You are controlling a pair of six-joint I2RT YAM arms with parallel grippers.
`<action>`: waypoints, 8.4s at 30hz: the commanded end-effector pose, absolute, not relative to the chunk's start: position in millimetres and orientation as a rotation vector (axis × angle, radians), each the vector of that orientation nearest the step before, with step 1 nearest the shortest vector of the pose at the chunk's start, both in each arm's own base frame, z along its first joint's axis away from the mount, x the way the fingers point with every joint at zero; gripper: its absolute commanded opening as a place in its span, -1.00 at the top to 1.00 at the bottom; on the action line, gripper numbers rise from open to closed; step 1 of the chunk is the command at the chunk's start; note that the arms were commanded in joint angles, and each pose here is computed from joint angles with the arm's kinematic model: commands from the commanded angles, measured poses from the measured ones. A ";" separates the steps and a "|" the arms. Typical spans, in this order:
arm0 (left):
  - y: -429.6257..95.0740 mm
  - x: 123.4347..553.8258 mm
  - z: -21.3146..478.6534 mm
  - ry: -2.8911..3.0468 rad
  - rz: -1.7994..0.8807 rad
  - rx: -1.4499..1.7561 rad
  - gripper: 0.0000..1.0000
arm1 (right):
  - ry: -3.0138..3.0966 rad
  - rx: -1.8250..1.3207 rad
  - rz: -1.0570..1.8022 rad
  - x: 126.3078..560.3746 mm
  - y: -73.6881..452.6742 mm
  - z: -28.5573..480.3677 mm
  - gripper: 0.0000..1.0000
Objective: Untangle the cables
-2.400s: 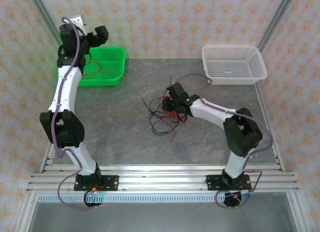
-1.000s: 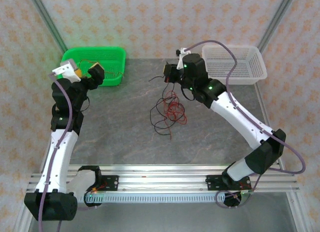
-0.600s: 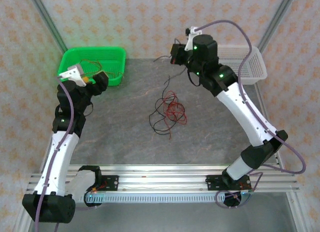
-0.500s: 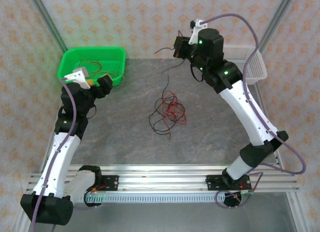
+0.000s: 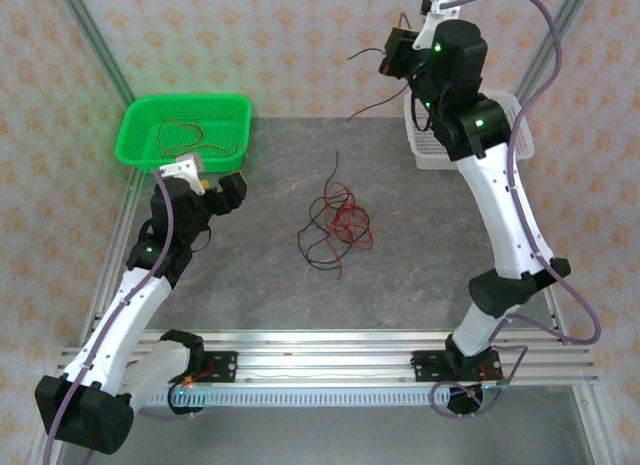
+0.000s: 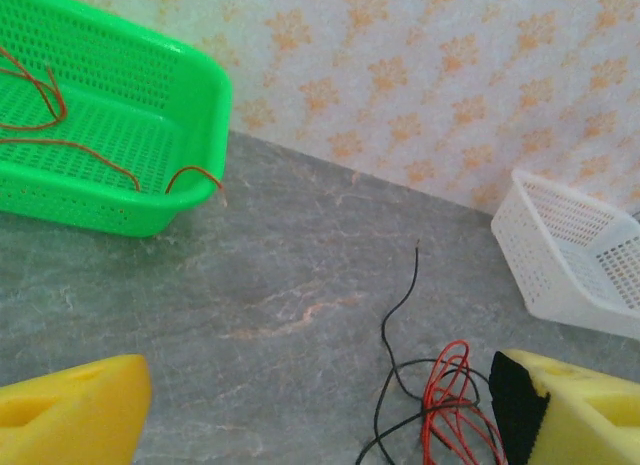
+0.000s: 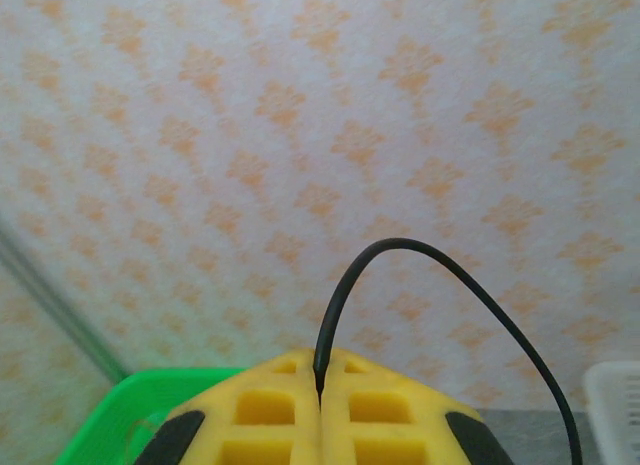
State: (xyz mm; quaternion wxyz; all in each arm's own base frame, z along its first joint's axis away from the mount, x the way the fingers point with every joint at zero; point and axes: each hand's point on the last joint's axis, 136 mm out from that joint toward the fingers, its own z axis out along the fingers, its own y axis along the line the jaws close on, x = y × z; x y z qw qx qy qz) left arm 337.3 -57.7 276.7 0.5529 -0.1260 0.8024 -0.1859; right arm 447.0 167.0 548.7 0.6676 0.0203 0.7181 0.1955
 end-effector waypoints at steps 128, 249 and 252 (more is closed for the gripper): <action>-213.7 368.3 95.4 2.347 -0.261 -0.116 1.00 | 2.168 0.284 0.480 342.9 80.1 238.1 -0.59; -284.4 324.9 413.1 1.919 -0.535 0.513 1.00 | 1.615 -0.815 0.399 351.4 245.7 378.8 -0.59; -286.2 322.0 412.1 1.920 -0.554 0.524 1.00 | 1.625 -0.807 0.392 356.7 243.4 376.2 -0.57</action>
